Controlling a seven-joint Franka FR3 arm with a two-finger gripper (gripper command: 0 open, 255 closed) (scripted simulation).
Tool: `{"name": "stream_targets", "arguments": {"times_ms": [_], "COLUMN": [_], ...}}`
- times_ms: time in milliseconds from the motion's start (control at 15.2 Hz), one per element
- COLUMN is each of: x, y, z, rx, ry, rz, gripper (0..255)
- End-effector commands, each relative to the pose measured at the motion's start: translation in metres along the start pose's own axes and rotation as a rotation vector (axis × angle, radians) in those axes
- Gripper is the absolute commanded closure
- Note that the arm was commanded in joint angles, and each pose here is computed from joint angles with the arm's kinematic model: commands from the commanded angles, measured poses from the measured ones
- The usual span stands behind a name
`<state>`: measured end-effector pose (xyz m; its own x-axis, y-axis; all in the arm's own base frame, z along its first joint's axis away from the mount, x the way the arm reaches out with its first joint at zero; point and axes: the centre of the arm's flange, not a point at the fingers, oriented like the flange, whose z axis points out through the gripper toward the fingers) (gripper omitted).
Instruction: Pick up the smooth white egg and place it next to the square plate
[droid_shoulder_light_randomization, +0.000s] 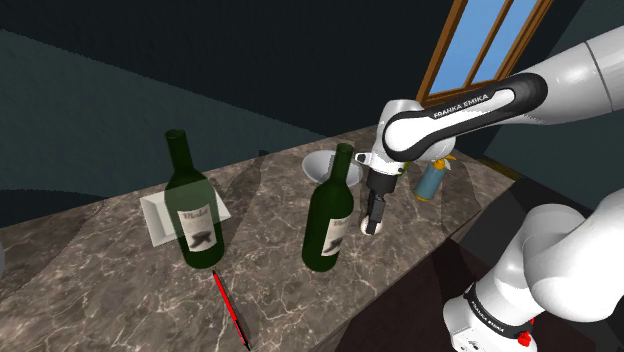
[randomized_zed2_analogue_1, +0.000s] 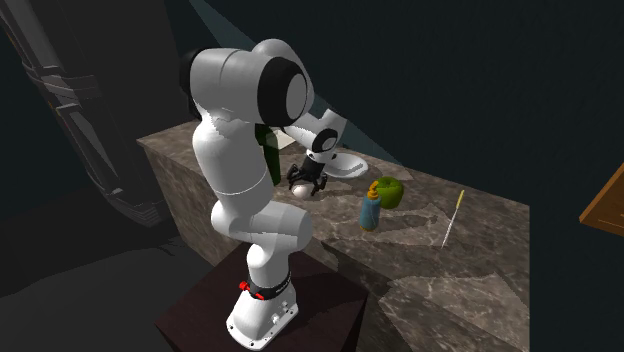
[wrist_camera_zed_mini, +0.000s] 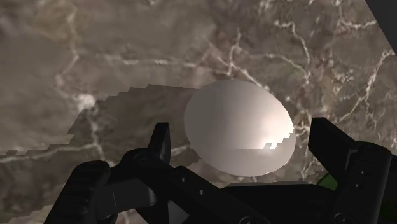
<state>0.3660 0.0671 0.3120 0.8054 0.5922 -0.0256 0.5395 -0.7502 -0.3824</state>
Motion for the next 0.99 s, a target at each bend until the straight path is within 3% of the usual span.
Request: {"name": "stream_targets", "arguments": {"times_ms": [0,132,198,924], "x": [0.0,0.0,0.0,-0.0003], "y": [0.0,0.0,0.0,-0.004], "z": [0.0003,0.0003,0.0003,-0.0094], "rx": [0.0,0.0,0.0,0.0], "ry": [0.0,0.0,0.0,0.0], "rz": [0.0,0.0,0.0,0.0], "gripper": [0,0,255,255]}}
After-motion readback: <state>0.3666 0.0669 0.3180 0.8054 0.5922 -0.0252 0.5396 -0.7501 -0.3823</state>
